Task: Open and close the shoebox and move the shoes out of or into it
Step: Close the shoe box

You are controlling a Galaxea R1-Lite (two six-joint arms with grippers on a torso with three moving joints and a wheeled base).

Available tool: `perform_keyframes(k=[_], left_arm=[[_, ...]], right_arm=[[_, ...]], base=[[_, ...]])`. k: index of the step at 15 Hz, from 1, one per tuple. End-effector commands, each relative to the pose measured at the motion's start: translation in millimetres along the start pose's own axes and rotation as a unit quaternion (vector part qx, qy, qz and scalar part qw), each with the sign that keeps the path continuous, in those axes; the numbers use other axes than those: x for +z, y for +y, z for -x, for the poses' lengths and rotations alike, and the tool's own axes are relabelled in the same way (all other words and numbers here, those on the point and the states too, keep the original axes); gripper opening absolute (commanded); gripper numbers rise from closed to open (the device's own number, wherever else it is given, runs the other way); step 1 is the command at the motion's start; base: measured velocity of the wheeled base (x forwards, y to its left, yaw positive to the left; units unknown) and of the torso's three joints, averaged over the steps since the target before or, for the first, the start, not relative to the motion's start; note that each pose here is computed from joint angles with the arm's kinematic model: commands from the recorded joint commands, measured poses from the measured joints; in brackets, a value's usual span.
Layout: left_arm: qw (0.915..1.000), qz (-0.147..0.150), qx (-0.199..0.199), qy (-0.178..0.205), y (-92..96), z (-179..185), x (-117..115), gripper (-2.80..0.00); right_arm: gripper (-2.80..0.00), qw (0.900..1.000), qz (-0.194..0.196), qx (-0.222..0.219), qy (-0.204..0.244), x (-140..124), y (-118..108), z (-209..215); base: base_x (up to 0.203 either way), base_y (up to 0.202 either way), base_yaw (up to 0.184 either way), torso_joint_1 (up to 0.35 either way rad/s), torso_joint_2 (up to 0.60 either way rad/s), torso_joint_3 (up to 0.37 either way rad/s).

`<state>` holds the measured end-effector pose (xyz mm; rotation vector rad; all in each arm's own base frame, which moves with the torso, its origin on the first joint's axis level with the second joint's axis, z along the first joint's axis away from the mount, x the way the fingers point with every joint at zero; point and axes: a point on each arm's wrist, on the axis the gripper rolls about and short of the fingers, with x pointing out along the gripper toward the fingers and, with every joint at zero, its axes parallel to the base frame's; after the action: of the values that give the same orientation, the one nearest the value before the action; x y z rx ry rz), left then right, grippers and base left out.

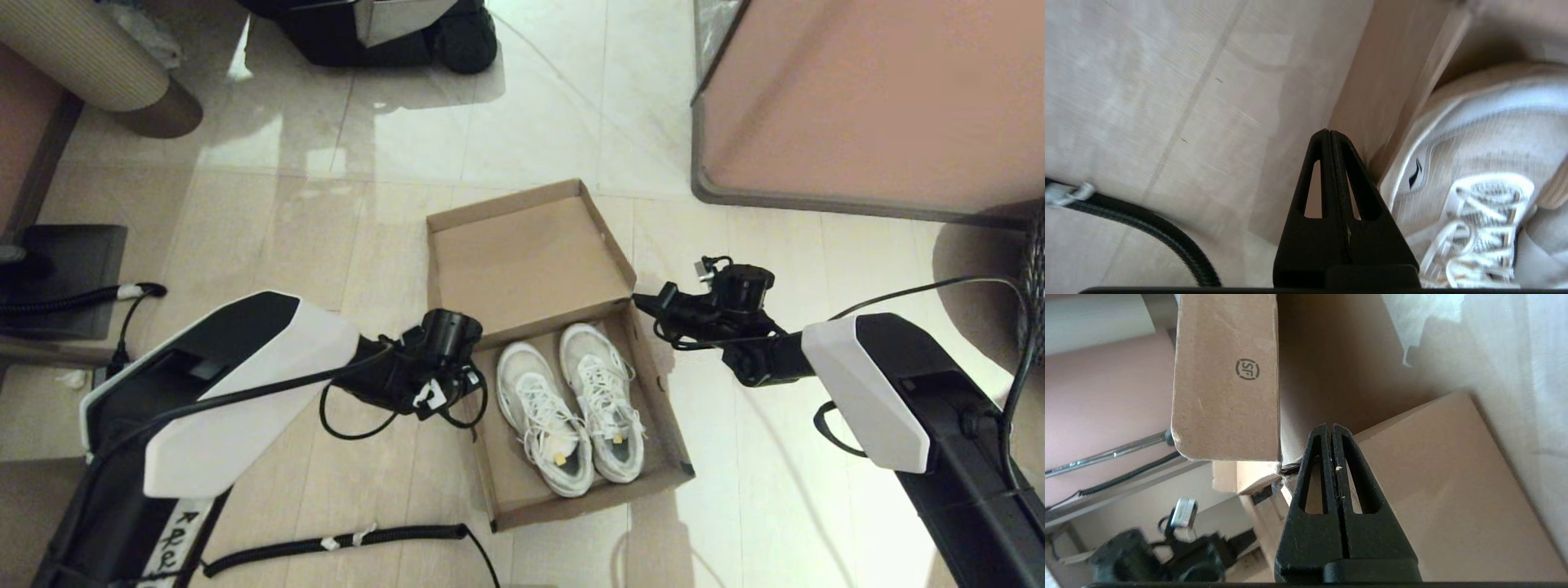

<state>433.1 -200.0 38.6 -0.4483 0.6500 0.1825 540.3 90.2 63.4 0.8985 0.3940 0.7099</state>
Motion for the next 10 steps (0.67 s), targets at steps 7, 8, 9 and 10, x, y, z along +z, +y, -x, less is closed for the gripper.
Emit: perform_keyframes(k=[7, 8, 9, 10], left_arm=[[0.9998, -0.012, 0.011, -0.01, 14.9, -8, 16, -2.8], [0.9998, -0.013, 0.011, -0.009, 14.4, -8, 16, -2.8], [0.9998, -0.013, 0.012, -0.009, 15.0, -8, 16, -2.8], [0.9998, -0.013, 0.011, -0.009, 14.5, -9, 15, -2.8]], right_arm=[[-2.8, 0.993, -0.012, -0.087, 0.08, -45, 2, 49], [-2.8, 0.992, -0.01, -0.094, 0.086, -49, 5, 58], [-2.8, 0.991, -0.011, -0.103, 0.089, -51, 7, 67], [-2.8, 0.99, -0.013, -0.112, 0.087, -51, 6, 76]], base=[[0.0, 0.0, 0.0, 0.0, 0.0, 0.0], [0.0, 0.0, 0.0, 0.0, 0.0, 0.0], [0.0, 0.0, 0.0, 0.0, 0.0, 0.0], [0.0, 0.0, 0.0, 0.0, 0.0, 0.0]])
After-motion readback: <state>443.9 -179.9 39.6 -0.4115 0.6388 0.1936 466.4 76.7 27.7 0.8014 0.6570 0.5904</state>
